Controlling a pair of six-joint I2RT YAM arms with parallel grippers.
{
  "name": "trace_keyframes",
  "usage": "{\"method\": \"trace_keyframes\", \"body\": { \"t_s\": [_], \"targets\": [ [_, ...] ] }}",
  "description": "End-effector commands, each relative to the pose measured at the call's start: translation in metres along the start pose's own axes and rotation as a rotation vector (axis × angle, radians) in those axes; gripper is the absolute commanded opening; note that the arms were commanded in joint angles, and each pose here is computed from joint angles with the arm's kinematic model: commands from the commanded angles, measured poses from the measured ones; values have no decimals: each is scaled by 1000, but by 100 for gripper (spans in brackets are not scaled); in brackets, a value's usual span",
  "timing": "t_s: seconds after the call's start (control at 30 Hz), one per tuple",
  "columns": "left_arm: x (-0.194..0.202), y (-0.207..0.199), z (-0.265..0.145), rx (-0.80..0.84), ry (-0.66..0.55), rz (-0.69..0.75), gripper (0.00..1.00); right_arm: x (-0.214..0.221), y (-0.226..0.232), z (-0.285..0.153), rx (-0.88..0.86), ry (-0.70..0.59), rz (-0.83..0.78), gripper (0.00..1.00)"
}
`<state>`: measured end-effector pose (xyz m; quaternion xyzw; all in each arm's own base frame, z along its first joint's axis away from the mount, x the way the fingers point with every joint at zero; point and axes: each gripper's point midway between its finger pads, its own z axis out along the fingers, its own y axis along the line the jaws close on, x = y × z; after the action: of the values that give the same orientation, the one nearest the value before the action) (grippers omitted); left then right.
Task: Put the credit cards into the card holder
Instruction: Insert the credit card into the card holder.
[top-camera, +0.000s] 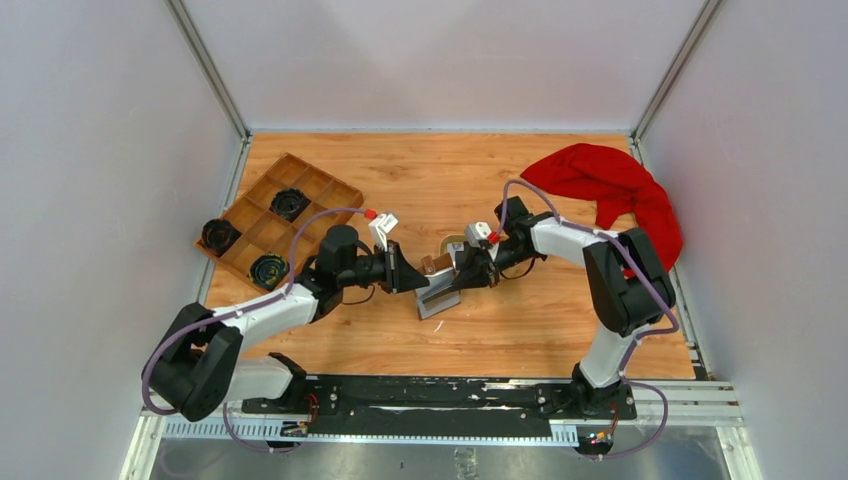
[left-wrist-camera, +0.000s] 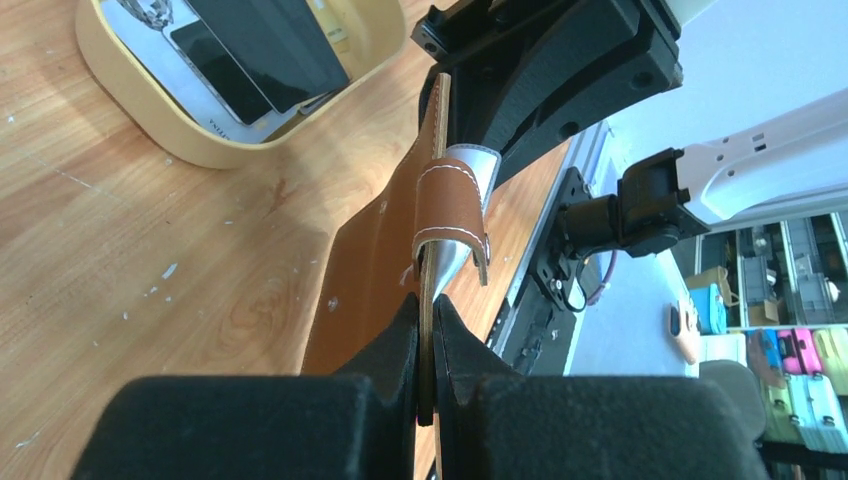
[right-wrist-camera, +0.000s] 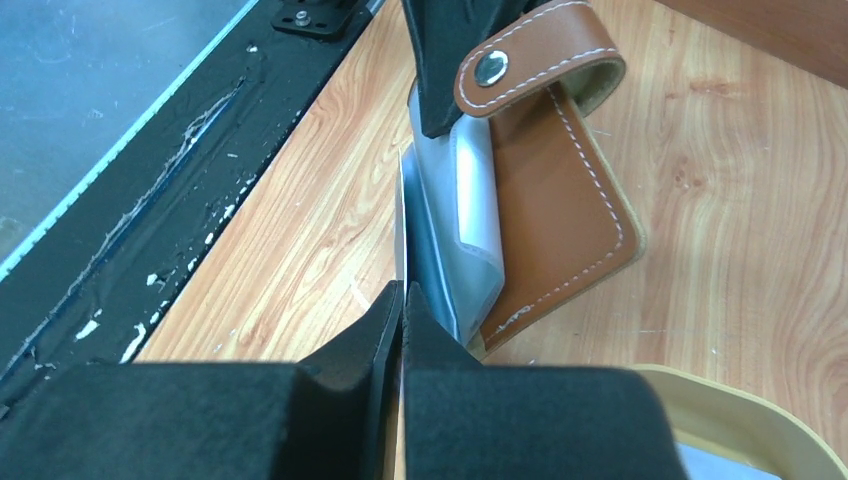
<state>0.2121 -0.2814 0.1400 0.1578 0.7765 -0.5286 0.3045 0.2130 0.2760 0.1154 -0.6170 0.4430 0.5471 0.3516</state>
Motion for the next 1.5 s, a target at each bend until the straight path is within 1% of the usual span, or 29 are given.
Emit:
{"method": "trace_keyframes", "body": {
  "t_s": [0.0,0.07,0.23,0.33,0.57,0.67,0.77,0.83,1.0,1.07,1.23,1.33,1.47],
  "targets": [
    [3,-4,0,44,17,36,0,6,7,9,-50,-41,-84,1],
    [6,-4,0,52,30,33,0,5,8,11,-59,-62,-98,0],
    [11,0,1,52,47,31,0,9,-1,13,-69,-34,-103,0],
    [10,5,1,37,42,32,0,13,-6,16,-79,-23,-66,0],
    [12,22,-1,-7,37,26,0,31,-9,21,-97,63,-12,0],
    [16,26,-2,-14,46,19,0,41,-13,24,-63,106,32,0],
    [20,29,-4,-20,48,15,0,52,-23,28,13,148,34,1],
    [21,31,-5,-22,48,11,0,53,-25,30,20,140,23,2],
    [22,34,-8,-31,41,11,0,56,-21,31,4,129,56,3],
    [22,34,-9,-30,40,15,0,58,-20,31,-3,134,93,7],
    [25,35,-9,-27,50,15,0,54,-24,32,-10,144,150,29],
    [28,37,-9,-32,55,12,0,40,-27,30,0,142,159,40],
    [33,43,-10,-52,61,5,0,20,-28,25,17,155,163,51]
  ]
}}
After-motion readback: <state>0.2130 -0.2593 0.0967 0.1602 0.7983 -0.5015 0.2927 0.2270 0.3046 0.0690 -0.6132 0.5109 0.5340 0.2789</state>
